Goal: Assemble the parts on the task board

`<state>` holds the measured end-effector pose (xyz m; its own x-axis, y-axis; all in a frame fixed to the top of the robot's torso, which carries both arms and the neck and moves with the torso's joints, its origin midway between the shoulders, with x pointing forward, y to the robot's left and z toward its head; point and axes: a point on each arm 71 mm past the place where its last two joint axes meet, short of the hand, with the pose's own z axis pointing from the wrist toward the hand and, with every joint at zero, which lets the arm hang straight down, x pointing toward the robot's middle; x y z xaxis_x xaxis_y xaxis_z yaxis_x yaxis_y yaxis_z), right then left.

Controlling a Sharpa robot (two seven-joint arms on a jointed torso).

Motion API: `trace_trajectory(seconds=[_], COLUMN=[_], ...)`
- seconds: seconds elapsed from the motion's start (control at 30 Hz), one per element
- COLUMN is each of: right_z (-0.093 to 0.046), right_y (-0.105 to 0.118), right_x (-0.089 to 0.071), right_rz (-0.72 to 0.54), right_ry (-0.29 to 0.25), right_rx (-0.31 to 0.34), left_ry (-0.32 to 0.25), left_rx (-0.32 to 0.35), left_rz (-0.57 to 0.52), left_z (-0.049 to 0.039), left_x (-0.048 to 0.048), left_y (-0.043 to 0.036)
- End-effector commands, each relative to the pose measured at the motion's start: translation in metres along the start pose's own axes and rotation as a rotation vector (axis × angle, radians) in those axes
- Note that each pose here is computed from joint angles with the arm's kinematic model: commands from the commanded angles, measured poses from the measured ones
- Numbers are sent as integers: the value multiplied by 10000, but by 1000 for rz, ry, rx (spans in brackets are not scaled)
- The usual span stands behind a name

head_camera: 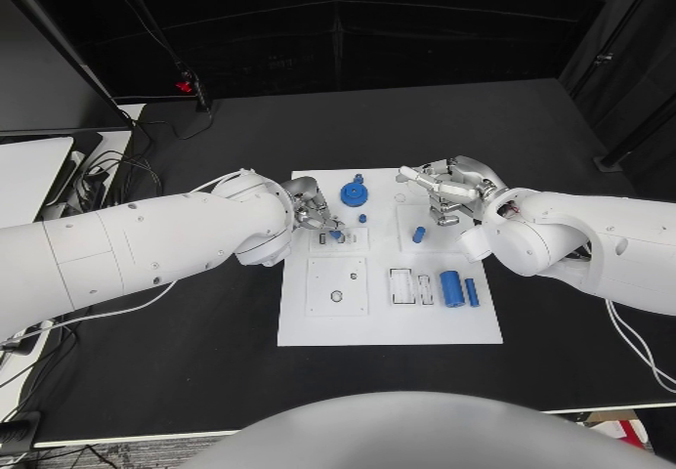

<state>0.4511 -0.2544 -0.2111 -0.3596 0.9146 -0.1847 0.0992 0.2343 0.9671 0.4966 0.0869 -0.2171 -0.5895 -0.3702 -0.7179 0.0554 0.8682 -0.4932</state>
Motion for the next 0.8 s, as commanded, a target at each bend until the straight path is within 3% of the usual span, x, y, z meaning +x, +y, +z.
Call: trace_trajectory(seconds=[0.03,0.8], right_z=[-1,-6], right_y=[14,6], right_x=[6,1], right_rz=[3,4], right_ry=[6,5], right_rx=[-11,-10], left_ry=[-13,-27], left_rx=[9,12], left_rz=[5,0], left_z=[-2,1], left_x=[-1,23], left_y=[-7,8])
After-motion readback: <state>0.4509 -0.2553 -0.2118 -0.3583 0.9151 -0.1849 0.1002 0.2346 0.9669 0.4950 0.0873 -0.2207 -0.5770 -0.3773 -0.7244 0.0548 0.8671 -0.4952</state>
